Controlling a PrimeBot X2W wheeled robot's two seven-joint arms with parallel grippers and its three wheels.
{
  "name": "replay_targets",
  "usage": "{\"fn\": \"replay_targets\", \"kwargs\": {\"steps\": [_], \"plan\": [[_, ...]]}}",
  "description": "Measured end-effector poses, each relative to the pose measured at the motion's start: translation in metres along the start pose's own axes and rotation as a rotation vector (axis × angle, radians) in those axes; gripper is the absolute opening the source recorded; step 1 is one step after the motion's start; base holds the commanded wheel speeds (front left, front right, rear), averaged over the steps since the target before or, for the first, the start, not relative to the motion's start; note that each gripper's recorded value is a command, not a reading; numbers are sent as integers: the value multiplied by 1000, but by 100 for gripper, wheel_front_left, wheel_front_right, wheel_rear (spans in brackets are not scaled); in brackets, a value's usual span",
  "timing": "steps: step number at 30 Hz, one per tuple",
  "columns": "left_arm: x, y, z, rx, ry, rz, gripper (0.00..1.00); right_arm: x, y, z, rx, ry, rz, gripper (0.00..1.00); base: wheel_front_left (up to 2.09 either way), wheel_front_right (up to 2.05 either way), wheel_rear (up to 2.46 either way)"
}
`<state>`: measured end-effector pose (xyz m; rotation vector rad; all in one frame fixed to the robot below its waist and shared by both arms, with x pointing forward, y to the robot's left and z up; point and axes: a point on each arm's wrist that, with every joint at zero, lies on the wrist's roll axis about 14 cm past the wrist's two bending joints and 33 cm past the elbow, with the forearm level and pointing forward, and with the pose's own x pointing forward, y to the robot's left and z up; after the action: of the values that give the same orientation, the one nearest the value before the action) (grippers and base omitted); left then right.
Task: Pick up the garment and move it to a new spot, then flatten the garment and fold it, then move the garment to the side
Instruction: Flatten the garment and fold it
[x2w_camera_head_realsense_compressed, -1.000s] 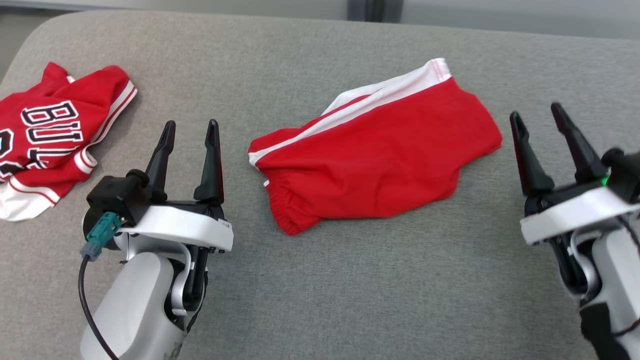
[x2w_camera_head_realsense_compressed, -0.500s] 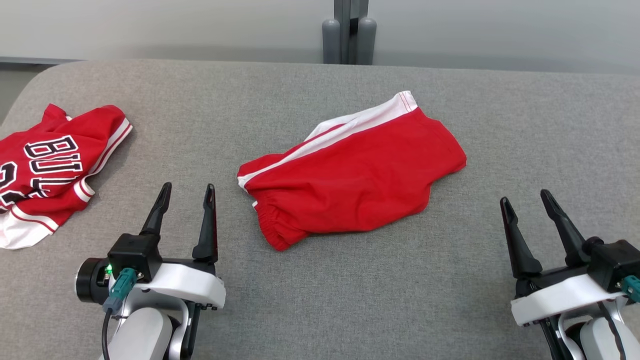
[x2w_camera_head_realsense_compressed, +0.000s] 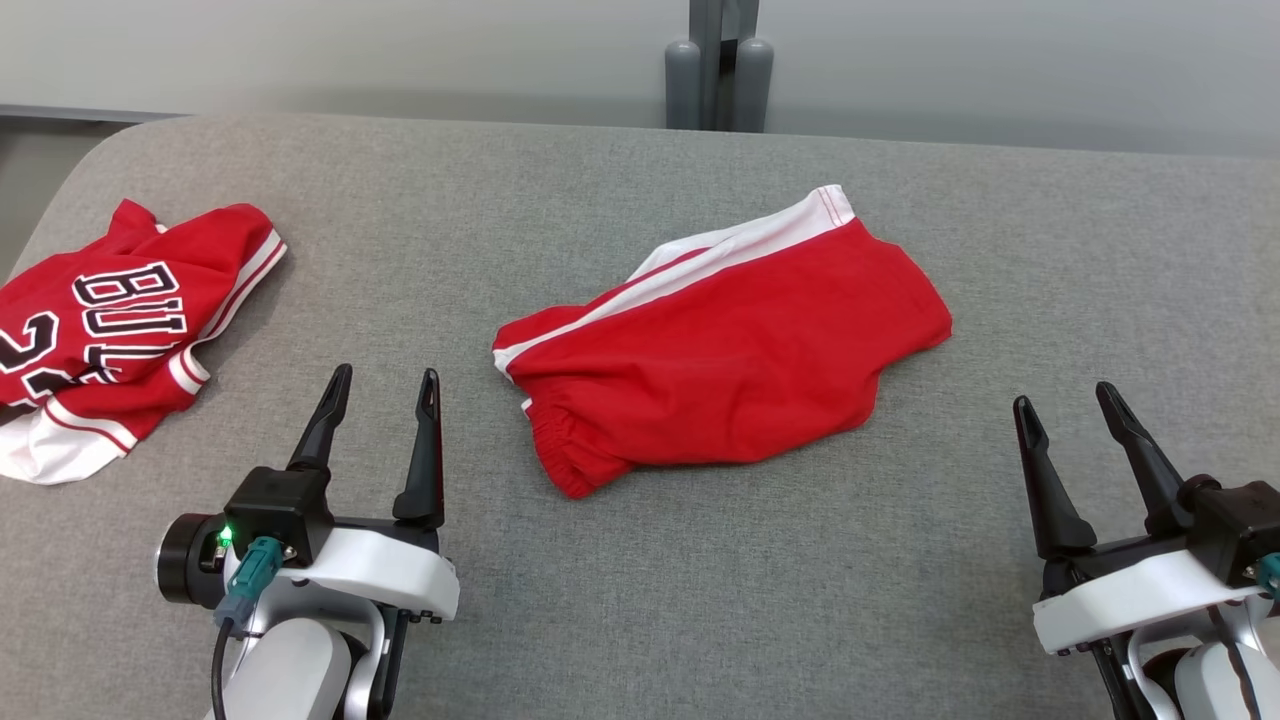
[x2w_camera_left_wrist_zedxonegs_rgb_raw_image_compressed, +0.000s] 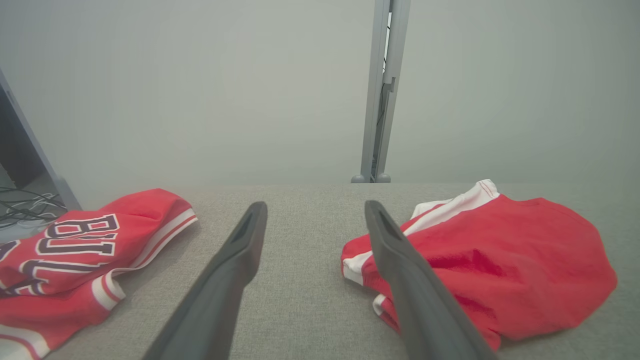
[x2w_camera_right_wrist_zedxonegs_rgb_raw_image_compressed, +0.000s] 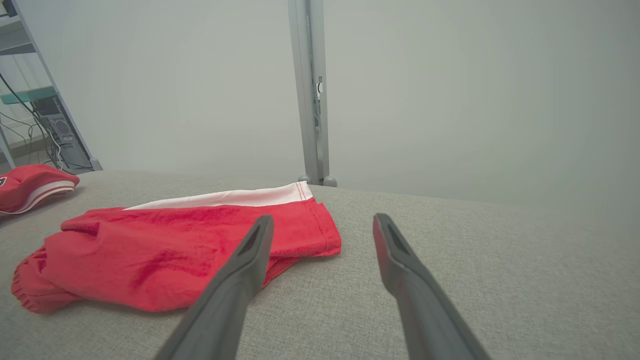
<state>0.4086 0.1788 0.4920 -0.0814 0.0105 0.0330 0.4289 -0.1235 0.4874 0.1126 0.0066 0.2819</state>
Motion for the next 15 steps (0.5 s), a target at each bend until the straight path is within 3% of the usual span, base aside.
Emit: {"fn": "replay_targets", "kwargs": {"steps": [7,15], "plan": [[0,1,3,6,-6,4,100,10,0,-5,-10,25,10,100,0,0,0],[0,7,-10,18,22,32,100,58,2,-26,-54,101,63,100,0,0,0]]}}
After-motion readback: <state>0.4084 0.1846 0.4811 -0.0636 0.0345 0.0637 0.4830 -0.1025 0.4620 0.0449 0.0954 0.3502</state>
